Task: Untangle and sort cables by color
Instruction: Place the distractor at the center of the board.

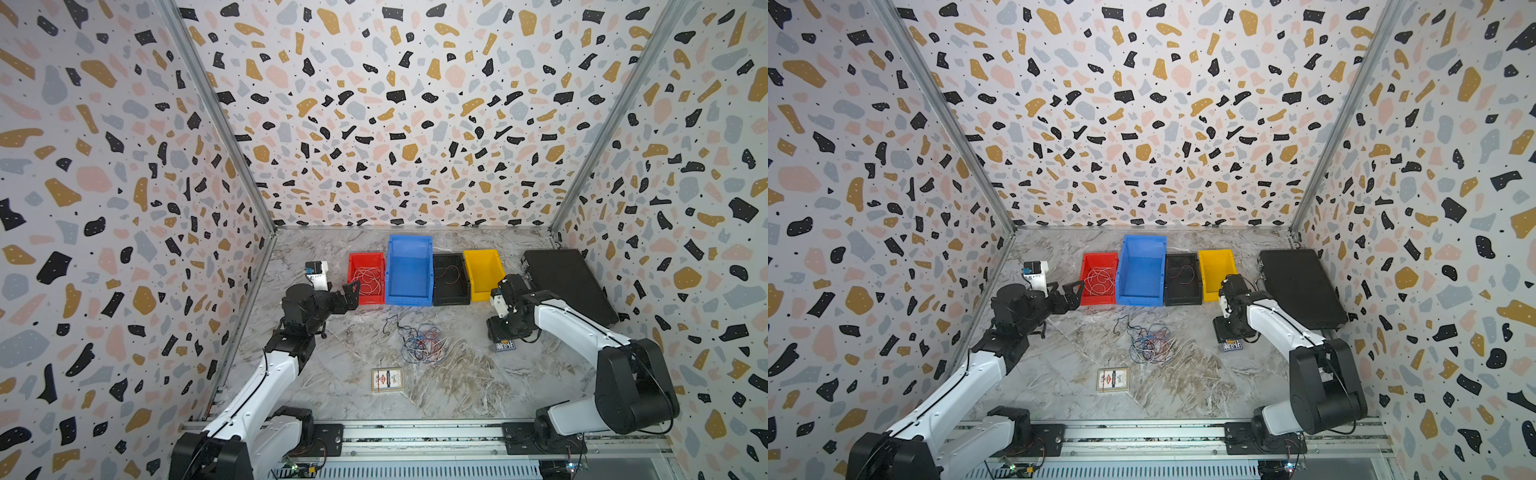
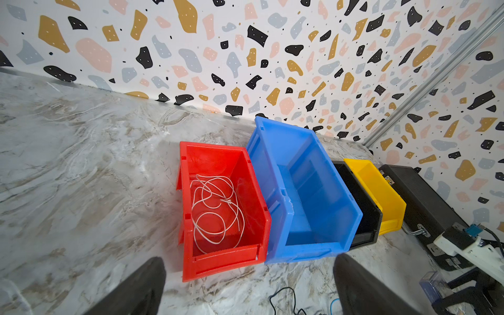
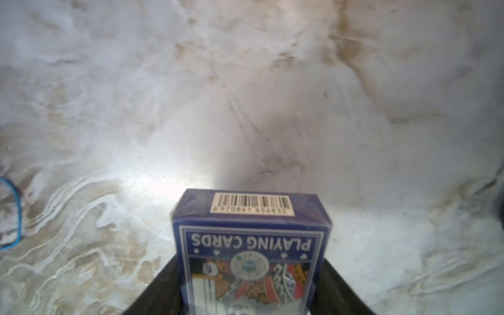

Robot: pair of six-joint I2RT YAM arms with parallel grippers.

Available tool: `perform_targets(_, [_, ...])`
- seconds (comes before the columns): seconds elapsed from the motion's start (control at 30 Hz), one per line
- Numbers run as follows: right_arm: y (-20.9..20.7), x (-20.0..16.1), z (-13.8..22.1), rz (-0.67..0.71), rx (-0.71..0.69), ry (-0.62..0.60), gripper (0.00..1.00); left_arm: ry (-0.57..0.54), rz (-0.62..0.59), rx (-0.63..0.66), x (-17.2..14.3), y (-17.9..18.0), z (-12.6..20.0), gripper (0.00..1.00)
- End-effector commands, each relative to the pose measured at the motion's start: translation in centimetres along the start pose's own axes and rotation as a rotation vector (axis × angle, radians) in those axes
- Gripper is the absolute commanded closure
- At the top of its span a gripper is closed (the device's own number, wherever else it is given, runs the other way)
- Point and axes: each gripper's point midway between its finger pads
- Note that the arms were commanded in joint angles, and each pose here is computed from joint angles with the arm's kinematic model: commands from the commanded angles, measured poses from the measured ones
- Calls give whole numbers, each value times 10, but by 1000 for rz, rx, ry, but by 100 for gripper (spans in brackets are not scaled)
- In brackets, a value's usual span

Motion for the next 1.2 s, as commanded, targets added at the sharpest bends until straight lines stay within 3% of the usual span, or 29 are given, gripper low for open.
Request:
perform_targets(0.0, [-6, 13, 4, -35, -4, 12, 39, -12, -14, -27, 4, -6, 4, 1])
perform_targets(0.63, [-75, 7, -15, -132, -117, 162, 39, -1, -29, -21, 4, -6, 4, 1])
perform_targets(0.9, [-87, 8, -11, -151, -160, 145, 34, -4, -27, -26, 5, -7, 5, 1])
perform_targets(1.0, [-89, 8, -12, -155, -173, 148, 23, -6, -27, -27, 5, -7, 6, 0])
perform_targets(1.13, [-91, 13, -4, -163, -184, 107, 17, -2, -23, -27, 4, -7, 5, 1])
perform_targets(1.17, [-91, 17, 2, -169, -184, 75, 4, -1, -18, -28, 3, -7, 5, 1])
Point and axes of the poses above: each gripper's point midway between its finger pads, its own z axis back along the fingers, its own y axis along the line the jaws close on, x = y × z, and after that the axes turned 12 degrees about -z, right-handed
